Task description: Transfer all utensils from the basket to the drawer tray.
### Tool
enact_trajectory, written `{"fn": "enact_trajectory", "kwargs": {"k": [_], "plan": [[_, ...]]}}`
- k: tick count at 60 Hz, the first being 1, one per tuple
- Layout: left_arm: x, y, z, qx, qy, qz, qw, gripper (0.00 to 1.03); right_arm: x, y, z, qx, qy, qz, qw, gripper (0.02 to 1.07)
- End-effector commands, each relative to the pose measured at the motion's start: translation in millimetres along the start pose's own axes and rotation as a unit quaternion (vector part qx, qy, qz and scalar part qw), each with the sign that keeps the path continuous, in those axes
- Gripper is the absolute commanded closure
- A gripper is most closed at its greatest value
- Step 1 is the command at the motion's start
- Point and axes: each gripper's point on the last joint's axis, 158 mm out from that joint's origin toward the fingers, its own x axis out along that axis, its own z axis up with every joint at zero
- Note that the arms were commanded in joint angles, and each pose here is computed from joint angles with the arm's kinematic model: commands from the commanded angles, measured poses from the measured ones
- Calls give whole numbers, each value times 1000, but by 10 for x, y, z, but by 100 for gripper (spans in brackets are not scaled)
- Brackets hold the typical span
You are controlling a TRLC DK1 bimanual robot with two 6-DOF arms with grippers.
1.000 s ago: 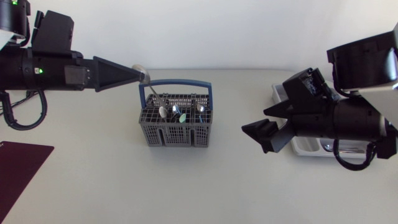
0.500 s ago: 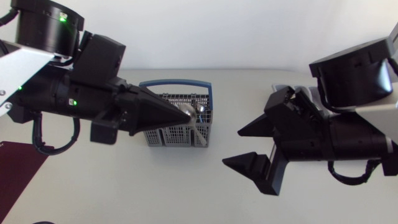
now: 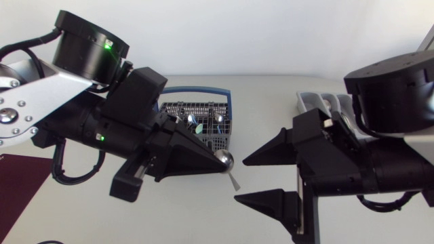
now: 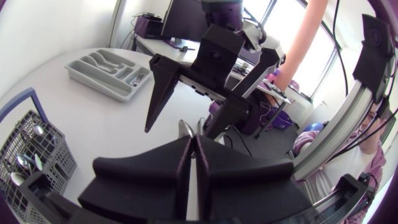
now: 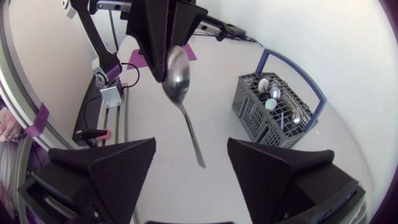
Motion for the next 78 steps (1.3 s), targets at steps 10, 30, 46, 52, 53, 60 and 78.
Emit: {"fn": "enact_trajectory", "kwargs": {"k": [10, 30, 46, 52, 53, 60, 78], "plan": [[100, -141, -26, 7, 10, -33, 999, 99, 75, 95, -27, -24, -11, 14, 1000, 66], [104, -145, -20, 10, 10, -34, 999, 99, 122, 159, -56, -24, -14, 34, 999, 84], [100, -141, -18, 12, 9, -33, 999, 99, 120, 172, -27, -25, -24, 36, 999, 101], [101, -154, -20, 13, 9, -35, 999, 99, 117, 146, -13, -23, -30, 29, 999, 101], [99, -149, -19, 12, 8, -34, 999, 99, 119, 141, -11, -23, -31, 28, 999, 101], [90, -133, -4, 12, 6, -32, 999, 96, 120, 141, -22, -23, -31, 27, 999, 101], [-229, 242, 465, 9, -72, 33, 997, 42, 171, 146, -177, -15, -6, 31, 999, 101]]}}
